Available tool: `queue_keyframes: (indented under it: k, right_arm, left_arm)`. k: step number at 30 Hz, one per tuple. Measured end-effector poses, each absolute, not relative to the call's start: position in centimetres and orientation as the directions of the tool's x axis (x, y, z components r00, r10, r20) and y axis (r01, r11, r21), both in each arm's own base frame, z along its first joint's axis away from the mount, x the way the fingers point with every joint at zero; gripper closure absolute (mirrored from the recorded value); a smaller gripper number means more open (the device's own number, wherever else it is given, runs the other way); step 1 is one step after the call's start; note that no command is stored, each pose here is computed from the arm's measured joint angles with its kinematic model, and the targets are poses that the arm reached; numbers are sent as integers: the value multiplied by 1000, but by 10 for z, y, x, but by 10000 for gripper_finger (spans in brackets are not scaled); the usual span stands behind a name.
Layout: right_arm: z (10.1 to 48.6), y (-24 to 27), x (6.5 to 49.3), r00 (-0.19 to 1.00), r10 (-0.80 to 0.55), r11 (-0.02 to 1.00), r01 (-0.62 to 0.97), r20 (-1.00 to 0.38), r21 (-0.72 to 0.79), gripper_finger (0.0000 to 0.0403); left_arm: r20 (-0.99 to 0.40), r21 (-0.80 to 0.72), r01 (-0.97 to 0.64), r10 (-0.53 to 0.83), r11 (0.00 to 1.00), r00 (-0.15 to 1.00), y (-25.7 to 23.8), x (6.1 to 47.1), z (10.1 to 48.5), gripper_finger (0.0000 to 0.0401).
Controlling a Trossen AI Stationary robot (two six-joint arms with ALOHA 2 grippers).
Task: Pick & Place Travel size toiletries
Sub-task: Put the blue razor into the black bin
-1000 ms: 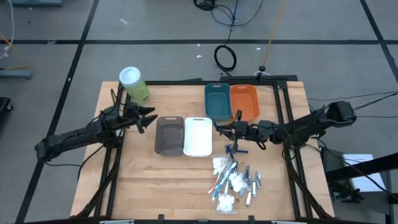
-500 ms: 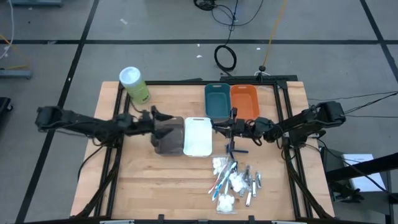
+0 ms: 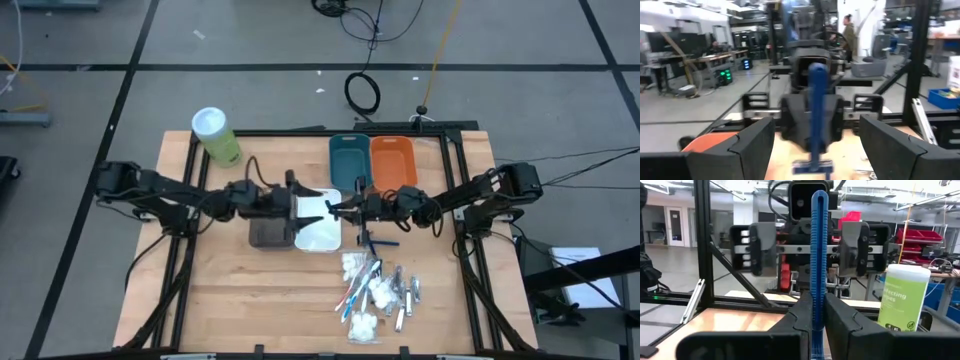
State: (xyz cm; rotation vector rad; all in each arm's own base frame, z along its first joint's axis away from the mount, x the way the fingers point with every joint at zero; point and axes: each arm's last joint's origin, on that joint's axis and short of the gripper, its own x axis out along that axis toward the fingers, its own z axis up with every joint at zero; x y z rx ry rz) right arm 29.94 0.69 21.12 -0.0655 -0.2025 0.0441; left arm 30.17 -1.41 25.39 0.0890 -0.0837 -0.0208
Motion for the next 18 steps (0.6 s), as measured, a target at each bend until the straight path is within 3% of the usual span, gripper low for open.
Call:
queue_keyframes:
  k: [13, 18]
  right_arm:
    - [210, 7, 300, 981, 52, 997, -42, 187, -59, 384]
    - [210, 7, 300, 982, 52, 997, -42, 184, -59, 384]
  left_arm:
    - [93, 120, 9, -20, 993, 995, -14, 326, 260, 118]
    - [95, 101, 9, -19, 995, 995, -14, 326, 260, 166]
